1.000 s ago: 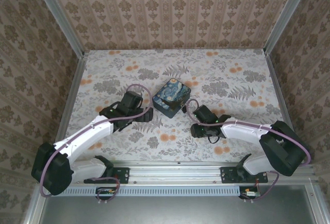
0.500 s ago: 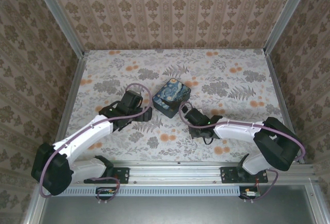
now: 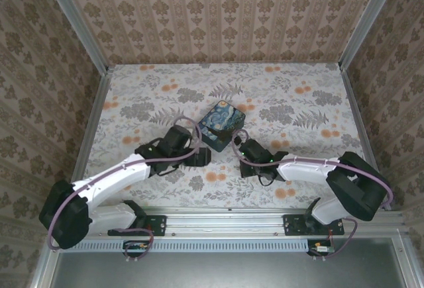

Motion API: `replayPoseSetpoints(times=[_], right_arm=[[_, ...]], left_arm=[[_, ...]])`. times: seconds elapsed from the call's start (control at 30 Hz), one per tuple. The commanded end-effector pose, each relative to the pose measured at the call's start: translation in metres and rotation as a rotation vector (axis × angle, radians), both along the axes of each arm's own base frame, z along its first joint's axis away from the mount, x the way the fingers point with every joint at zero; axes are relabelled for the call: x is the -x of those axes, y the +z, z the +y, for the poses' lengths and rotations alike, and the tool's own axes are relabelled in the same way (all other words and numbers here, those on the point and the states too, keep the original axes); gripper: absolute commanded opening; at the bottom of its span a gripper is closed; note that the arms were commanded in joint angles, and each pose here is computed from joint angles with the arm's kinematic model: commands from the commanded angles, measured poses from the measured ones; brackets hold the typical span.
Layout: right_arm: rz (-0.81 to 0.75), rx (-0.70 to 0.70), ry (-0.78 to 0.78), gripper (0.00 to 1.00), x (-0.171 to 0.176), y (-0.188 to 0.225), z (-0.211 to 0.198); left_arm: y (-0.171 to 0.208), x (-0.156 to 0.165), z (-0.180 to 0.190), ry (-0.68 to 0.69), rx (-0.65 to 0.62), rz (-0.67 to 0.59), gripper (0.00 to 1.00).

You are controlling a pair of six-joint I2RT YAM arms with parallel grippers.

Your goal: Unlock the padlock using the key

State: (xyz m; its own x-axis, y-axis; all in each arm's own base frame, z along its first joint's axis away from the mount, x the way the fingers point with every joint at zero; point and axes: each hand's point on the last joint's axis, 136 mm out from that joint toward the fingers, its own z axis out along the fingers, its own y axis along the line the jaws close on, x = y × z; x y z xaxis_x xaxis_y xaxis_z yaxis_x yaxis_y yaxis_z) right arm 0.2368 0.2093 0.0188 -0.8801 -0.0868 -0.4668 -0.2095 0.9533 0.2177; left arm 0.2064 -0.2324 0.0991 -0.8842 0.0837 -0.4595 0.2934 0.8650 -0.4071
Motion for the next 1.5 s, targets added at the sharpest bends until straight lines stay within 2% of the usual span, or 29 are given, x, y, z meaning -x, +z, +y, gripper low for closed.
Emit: replayPoseSetpoints(times=[0.0,0.13,0.4,0.63,0.8,1.07,1.23,1.47], right_arm=[[0.08,-0.094,0.005,0.0,0.015,-0.005,0.0],[0.082,-0.159,-0.011,0.0,0.015,0.001,-0.002],[0.081,-0.231,-0.034,0.0,0.014,0.011,-0.001],[0.086,-0.262,-0.077,0.0,0.011,0.018,-0.005],[0.111,-0.277,-0.106,0.0,0.009,0.016,-0.007],[0.107,-0.359,-0.096,0.0,0.006,0.029,0.002],[0.102,-0.4,-0.095,0.0,0.009,0.039,0.002],[0.094,-0.43,-0.099,0.0,0.007,0.05,0.001]], left_arm=[[0.004,0.02,-0.039,-0.025,0.222,0.129,0.97],[-0.005,0.022,-0.062,-0.005,0.336,0.188,0.84],[-0.007,0.022,-0.102,-0.004,0.438,0.233,0.81],[-0.021,0.032,-0.125,-0.015,0.47,0.281,0.73],[-0.023,0.028,-0.133,0.024,0.557,0.306,0.67],[-0.04,0.025,-0.127,0.072,0.528,0.315,0.62],[-0.039,0.02,-0.126,0.084,0.572,0.318,0.61],[-0.029,0.01,-0.121,0.215,0.71,0.382,0.66]])
